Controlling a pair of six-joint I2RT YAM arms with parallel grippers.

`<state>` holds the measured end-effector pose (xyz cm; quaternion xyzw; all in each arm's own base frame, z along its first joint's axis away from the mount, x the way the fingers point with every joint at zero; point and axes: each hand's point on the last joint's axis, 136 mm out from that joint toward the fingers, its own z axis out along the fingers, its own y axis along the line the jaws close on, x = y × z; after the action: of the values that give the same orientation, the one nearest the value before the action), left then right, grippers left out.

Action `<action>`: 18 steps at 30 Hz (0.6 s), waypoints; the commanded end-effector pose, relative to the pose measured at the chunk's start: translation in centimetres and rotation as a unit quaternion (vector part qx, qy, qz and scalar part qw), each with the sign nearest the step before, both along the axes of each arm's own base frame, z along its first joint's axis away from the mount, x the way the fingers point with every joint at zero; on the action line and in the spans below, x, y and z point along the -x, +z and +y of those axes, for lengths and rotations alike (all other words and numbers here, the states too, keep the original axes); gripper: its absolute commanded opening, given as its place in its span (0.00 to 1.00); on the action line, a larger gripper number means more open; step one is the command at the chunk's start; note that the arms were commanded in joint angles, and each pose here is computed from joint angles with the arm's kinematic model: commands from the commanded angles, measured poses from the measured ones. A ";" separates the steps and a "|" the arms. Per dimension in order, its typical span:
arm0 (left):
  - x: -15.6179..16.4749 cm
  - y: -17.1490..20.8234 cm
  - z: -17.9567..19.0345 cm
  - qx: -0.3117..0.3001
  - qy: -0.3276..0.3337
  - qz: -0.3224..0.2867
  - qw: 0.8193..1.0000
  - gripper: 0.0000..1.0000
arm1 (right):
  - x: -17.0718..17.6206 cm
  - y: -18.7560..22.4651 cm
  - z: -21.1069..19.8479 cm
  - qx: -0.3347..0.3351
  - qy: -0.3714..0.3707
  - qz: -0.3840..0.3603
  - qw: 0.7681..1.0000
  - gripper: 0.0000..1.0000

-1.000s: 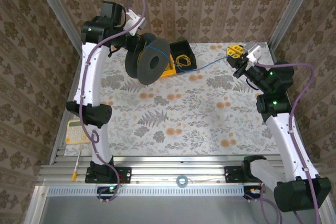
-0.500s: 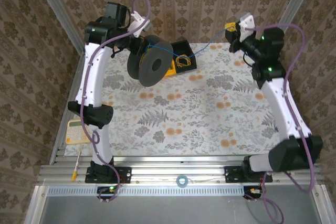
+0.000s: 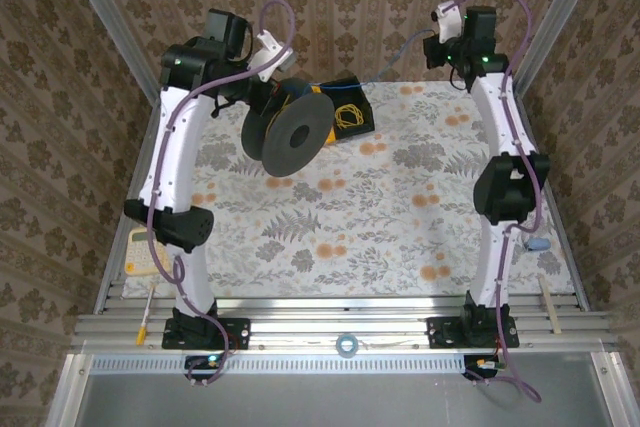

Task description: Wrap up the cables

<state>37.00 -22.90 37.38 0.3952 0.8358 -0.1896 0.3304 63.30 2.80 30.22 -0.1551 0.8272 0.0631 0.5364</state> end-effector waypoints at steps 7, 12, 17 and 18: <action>5.8 9.0 -0.8 0.111 -0.089 -0.087 0.986 0.00 | 3.9 -13.0 0.0 0.088 -0.022 0.202 0.975 0.00; 5.4 12.4 -0.7 0.187 -0.093 -0.106 0.972 0.00 | 7.6 -16.3 2.2 0.149 -0.032 0.251 0.956 0.00; 2.5 15.4 0.6 0.252 -0.039 -0.130 0.958 0.00 | 12.0 -19.7 4.0 0.192 -0.035 0.295 0.935 0.00; 1.7 15.9 1.0 0.265 -0.021 -0.134 0.955 0.00 | 13.0 -20.2 4.4 0.197 -0.035 0.299 0.933 0.00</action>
<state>36.07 -22.11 46.29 0.3568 0.7634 -0.3057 0.4431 51.99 9.59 9.12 -0.2252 0.9462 -0.0107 0.2321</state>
